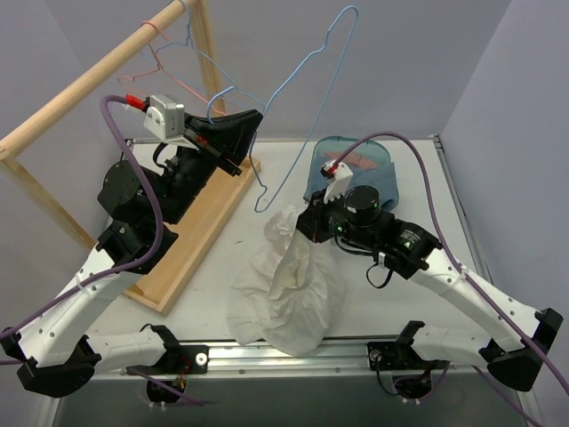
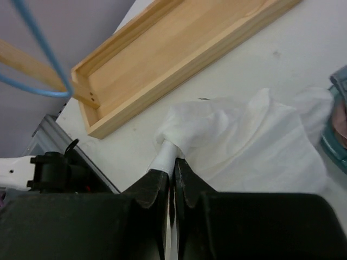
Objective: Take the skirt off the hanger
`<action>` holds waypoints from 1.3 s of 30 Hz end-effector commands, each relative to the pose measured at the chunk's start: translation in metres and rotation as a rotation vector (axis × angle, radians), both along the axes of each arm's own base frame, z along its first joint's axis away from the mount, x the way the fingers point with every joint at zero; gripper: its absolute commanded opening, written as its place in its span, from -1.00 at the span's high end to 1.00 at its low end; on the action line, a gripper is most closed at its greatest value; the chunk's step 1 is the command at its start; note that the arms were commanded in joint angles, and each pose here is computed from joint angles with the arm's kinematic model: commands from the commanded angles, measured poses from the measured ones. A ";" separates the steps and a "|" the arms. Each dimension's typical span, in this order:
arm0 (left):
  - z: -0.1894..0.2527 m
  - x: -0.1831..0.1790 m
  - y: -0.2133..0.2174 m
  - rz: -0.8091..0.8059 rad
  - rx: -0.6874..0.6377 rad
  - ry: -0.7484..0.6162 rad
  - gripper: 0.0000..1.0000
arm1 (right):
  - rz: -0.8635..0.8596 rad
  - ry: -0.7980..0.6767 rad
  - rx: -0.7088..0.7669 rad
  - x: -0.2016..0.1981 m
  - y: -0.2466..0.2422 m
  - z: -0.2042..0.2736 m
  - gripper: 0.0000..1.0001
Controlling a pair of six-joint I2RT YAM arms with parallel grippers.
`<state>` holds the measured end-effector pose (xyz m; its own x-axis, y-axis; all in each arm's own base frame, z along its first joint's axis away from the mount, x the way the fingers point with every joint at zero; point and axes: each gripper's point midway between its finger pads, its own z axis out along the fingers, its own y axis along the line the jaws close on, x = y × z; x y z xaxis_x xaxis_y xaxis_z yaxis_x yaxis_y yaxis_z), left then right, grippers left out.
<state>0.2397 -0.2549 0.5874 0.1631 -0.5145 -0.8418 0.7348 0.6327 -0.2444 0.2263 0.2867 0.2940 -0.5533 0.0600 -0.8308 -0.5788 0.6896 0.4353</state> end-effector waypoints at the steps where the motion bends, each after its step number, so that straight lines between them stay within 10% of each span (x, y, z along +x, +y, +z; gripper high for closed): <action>1: 0.073 -0.047 0.033 -0.077 -0.165 -0.149 0.95 | -0.177 -0.112 -0.018 0.025 -0.031 0.037 1.00; 9: 0.061 -0.090 0.060 -0.157 -0.112 -0.113 0.95 | -0.624 -0.299 -0.211 0.111 -0.140 0.123 1.00; 24: -0.071 -0.089 0.046 -0.202 0.203 0.191 0.95 | -0.798 -0.743 -0.041 0.189 -0.184 0.304 1.00; 39: -0.134 -0.092 0.031 -0.269 0.355 0.294 0.95 | -0.796 -0.710 -0.152 0.261 -0.169 0.230 1.00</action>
<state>0.1609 -0.2351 0.4358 -0.2559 -0.1568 -0.9539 0.7899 0.5349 -0.2998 0.4869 0.1275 0.5190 0.1356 0.0452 -0.9897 -0.0566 0.9977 0.0379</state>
